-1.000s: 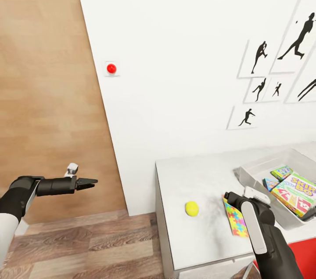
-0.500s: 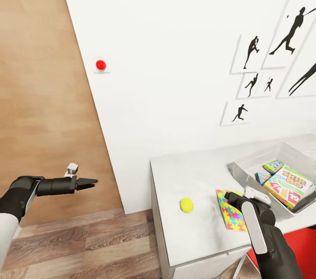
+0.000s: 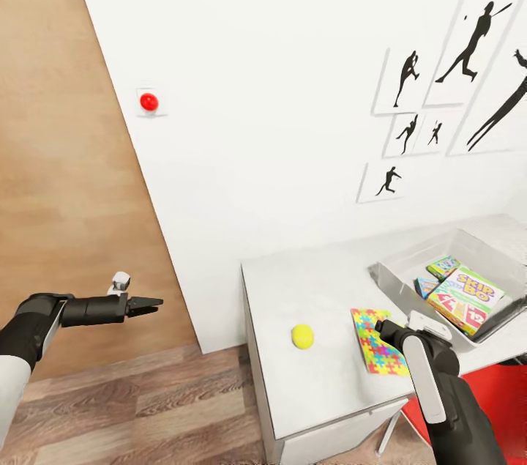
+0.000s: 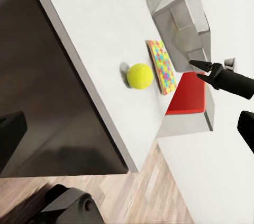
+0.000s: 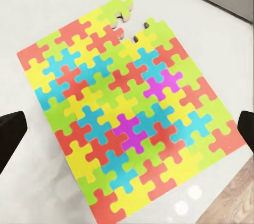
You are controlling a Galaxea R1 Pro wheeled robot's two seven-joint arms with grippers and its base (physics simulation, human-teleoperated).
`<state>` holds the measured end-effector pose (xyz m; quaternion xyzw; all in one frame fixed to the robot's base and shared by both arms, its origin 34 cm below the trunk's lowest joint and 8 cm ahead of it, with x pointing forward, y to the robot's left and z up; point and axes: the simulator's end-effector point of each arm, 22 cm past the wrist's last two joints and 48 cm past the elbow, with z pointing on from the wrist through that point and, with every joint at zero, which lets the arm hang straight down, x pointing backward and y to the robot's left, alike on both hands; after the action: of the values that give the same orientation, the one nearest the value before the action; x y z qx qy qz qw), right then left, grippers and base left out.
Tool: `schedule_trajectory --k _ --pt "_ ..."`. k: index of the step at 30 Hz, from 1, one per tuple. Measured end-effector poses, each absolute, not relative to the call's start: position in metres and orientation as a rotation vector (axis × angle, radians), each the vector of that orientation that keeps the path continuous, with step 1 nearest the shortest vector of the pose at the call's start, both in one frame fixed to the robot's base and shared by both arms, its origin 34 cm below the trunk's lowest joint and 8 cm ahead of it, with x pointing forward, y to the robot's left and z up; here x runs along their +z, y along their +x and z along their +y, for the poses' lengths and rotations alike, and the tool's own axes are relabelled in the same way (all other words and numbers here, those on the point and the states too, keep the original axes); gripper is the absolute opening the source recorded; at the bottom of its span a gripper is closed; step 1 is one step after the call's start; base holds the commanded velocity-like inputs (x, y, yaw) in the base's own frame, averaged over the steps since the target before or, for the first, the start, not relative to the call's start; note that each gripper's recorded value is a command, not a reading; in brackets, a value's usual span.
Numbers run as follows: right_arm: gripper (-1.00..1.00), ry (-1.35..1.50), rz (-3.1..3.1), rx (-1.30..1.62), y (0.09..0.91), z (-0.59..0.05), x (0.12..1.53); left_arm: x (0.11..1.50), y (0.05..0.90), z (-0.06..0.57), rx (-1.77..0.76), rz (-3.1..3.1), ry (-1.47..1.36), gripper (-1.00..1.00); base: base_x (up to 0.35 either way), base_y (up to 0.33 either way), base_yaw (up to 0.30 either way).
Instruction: Put all the toys in the child's room - the three board games (two on the bed and one on the table), the two jigsaw puzzles on the table, and the tennis ball on the table - inside the toy box on the table in the child's room.
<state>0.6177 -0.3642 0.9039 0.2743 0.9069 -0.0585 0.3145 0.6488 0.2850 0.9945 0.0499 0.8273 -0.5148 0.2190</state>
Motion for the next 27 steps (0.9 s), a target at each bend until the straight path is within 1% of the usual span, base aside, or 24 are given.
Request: schedule_trajectory --k 9,23,27 --pt "1.0 0.73 2.386 -0.159 0.6184 -0.3651 0.899 0.9874 0.6485 0.2849 -1.429 2.3 0.13 1.0 0.032 0.0 -0.096" --pt "1.0 0.723 2.379 -0.153 0.6213 -0.3605 0.8988 0.9845 0.6483 0.2843 -1.432 2.304 0.129 1.0 0.033 0.0 -0.007" --pt "1.0 0.724 2.376 -0.152 0.6215 -0.3606 0.8993 0.9846 0.648 0.284 -1.433 2.303 0.129 1.0 0.175 0.0 0.0"
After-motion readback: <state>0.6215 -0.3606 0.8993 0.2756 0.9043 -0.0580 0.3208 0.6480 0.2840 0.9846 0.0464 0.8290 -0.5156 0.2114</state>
